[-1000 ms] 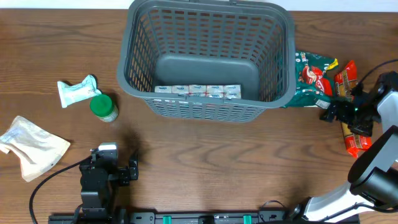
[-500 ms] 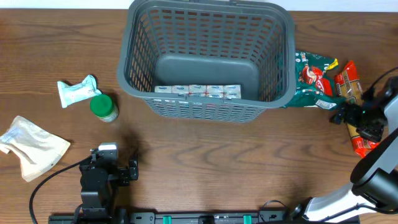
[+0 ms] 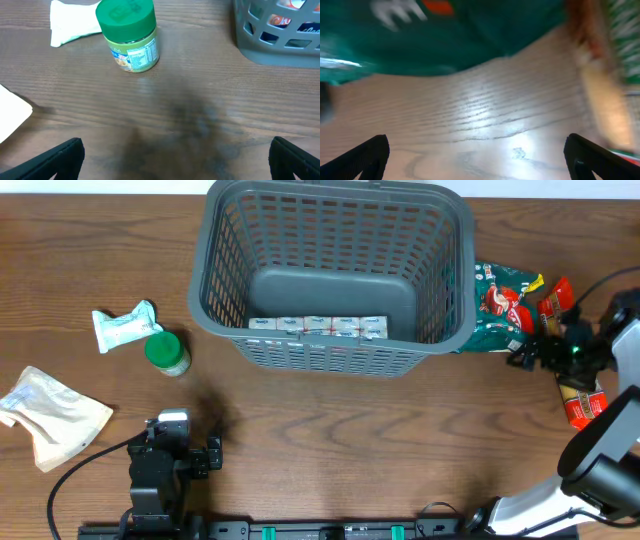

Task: Pack container
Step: 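Grasp the San Remo spaghetti pack with the right gripper and lift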

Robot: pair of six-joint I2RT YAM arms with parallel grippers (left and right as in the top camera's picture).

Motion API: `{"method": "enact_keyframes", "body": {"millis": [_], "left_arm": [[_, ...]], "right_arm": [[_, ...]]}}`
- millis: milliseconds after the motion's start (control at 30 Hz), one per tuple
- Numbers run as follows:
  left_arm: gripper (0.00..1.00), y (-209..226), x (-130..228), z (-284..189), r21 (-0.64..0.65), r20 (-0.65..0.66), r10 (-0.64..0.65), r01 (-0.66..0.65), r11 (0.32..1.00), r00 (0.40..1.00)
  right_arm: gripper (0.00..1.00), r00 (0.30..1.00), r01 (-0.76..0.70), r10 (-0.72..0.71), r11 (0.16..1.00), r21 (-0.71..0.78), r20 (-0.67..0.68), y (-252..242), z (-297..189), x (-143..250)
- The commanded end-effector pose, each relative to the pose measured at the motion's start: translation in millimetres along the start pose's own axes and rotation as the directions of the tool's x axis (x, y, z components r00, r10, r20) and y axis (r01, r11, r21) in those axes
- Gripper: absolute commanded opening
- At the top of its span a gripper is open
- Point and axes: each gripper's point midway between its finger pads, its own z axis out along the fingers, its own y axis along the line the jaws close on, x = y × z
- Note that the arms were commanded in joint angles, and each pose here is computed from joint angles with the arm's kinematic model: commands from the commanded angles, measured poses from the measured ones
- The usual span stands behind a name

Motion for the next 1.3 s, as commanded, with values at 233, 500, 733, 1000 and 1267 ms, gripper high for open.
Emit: {"method": "enact_keyframes", "body": {"millis": [233,500,733,1000,1267], "left_arm": [[0.99,5,2,1,-0.028,-0.003,0.003,-0.003,1.0,1.0],[0.99,5,2,1,-0.028,-0.003,0.003,-0.003,1.0,1.0],[0.99,5,2,1,-0.028,-0.003,0.003,-0.003,1.0,1.0],[0.99,5,2,1,-0.028,-0.003,0.003,-0.003,1.0,1.0],[0.99,5,2,1,-0.028,-0.003,0.003,-0.003,1.0,1.0]], "right_arm": [[0.99,0.955,0.045,-0.142,0.937,0.346,0.262,-29,-118,-53],[0.99,0.915,0.173,-0.305,0.888,0.427,0.263,-33,-130,-71],[0.99,0.915,0.245,-0.345,0.887,0.391,0.209,-34,-107,-74],[0.99,0.951,0.262,-0.299,0.911,0.32,0.074,-49,-48,-70],[0.99,0.979,0.194,-0.204,0.942,0.275,0.008,-79,-6,-62]]}}
